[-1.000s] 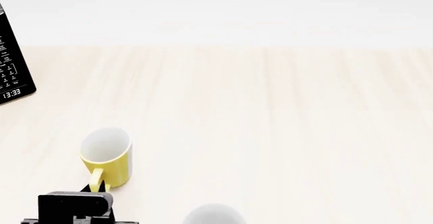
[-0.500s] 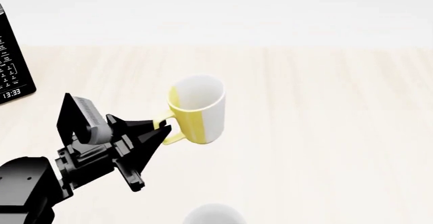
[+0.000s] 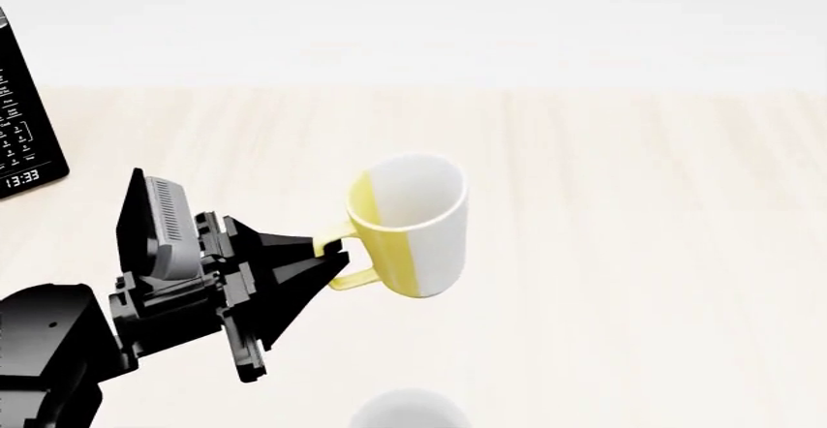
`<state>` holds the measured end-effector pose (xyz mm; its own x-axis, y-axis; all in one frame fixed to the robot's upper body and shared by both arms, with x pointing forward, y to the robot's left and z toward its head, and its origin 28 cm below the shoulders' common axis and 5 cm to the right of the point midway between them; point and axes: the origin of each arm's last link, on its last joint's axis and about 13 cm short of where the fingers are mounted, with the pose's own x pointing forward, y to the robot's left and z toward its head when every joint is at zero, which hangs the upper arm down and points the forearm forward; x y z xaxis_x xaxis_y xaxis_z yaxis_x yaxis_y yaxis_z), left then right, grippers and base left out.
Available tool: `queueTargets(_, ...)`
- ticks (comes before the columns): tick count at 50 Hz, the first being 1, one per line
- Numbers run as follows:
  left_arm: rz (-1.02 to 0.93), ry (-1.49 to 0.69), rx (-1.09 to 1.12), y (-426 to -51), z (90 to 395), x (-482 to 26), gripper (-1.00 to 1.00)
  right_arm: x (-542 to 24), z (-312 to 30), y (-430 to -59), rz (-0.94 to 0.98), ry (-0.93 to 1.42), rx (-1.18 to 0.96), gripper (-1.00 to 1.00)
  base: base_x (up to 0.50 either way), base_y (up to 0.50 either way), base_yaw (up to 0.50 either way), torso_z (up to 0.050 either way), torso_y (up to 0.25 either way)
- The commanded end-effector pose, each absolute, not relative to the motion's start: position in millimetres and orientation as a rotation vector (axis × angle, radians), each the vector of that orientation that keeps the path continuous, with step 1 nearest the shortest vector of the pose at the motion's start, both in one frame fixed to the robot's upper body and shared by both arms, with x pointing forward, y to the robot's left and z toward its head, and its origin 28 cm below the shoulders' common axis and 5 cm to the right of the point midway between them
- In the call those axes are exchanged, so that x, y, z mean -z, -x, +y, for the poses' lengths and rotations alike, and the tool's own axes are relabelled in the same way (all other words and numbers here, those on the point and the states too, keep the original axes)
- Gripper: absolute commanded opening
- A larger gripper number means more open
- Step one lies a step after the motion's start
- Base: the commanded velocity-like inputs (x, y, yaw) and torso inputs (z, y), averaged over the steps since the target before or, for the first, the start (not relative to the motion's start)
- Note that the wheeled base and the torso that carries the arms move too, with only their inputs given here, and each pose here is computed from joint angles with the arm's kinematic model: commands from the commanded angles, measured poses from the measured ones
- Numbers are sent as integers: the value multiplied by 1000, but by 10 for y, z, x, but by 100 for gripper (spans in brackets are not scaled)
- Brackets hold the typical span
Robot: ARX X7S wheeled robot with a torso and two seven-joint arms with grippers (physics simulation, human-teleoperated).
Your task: Put the yellow and white mug to the front of the white mug.
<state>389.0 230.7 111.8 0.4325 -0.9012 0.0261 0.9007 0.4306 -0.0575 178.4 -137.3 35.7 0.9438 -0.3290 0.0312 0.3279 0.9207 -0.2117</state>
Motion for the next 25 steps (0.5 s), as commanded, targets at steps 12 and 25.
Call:
queueTargets(12,41,-26,1073,-3941,2303,-899,-100,-366,-1361,-1779,1,221,332,100,0,0,0,0,0)
queueTargets(25,64,-48,1036,-3882,2291,-684,-100,-369,-1356,-1787,2,225,329,100,0,0,0,0,0)
